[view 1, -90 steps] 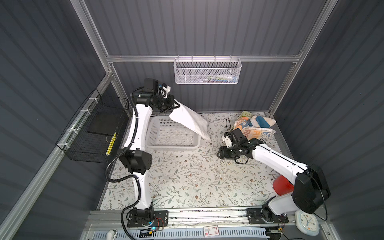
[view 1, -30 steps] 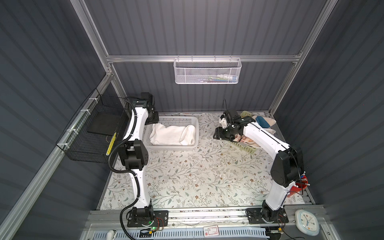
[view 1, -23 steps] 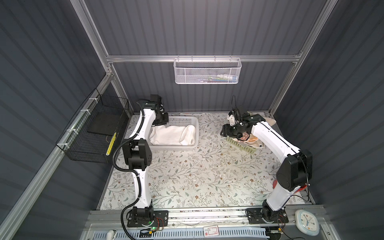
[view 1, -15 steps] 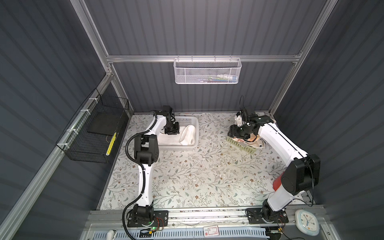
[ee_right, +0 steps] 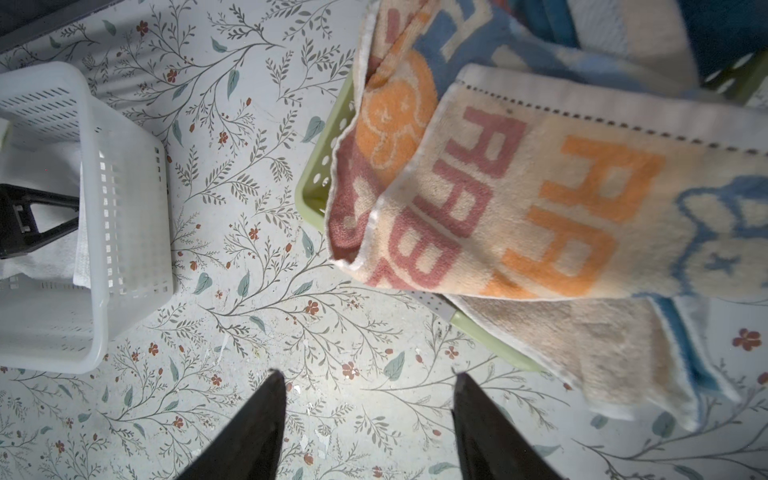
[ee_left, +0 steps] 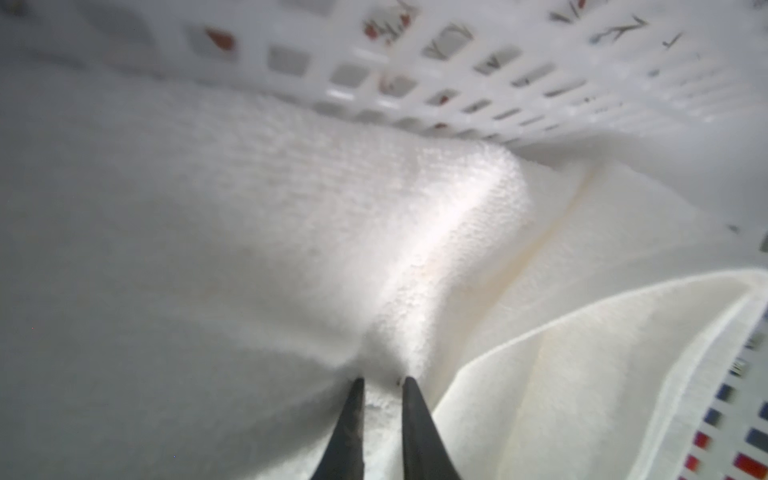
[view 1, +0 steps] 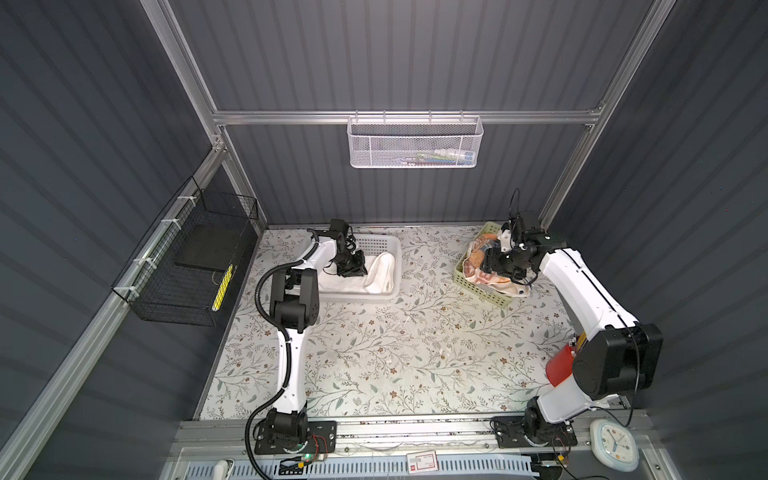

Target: Fold and stack the towels

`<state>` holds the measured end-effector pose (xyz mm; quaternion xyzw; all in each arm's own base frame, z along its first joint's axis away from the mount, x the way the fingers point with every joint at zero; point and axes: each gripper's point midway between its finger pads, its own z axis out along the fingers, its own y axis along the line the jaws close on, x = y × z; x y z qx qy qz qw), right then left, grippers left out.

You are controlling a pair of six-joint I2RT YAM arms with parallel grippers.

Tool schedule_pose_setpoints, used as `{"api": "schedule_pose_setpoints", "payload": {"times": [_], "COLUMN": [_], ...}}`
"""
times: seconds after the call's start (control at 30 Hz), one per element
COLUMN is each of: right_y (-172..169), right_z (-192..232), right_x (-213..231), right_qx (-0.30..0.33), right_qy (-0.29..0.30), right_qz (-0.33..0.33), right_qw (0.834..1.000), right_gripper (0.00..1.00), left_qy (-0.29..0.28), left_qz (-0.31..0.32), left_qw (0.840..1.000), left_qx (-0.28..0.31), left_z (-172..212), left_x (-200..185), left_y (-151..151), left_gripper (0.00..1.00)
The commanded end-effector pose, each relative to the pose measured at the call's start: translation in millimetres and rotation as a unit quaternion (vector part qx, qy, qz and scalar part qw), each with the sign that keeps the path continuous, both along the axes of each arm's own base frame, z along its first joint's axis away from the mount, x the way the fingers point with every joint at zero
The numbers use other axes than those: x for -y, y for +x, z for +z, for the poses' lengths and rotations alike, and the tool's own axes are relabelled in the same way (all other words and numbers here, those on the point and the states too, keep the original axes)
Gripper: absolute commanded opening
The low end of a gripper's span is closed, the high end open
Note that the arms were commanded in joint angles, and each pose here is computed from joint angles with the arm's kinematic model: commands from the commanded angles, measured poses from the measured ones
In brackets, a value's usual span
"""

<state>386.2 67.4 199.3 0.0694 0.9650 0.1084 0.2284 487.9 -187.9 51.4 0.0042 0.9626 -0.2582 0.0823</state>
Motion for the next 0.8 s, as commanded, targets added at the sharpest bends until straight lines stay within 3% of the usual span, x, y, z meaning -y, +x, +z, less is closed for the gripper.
{"api": "schedule_pose_setpoints", "payload": {"times": [0.0, 0.3, 0.6, 0.77], "right_y": [-8, -16, -25, -15], "right_z": [1, 10, 2, -6], "right_x": [14, 49, 92, 105], "right_qx": [-0.006, -0.008, -0.031, -0.039], "right_qy": [-0.013, -0.028, -0.041, -0.040], "right_qz": [-0.007, -0.052, -0.114, -0.127], "right_qw": [1.000, 0.998, 0.992, 0.990], "right_gripper": [0.65, 0.69, 0.73, 0.73], "left_qy": [-0.046, -0.089, -0.024, 0.004], "left_qz": [-0.020, -0.064, -0.077, -0.114], "left_qw": [0.999, 0.993, 0.993, 0.986], "left_qx": [0.013, 0.052, 0.091, 0.123], "left_z": [35, 84, 102, 116], "left_x": [31, 89, 75, 87], "left_y": [-11, -29, -42, -63], "left_gripper": [0.18, 0.20, 0.24, 0.24]}}
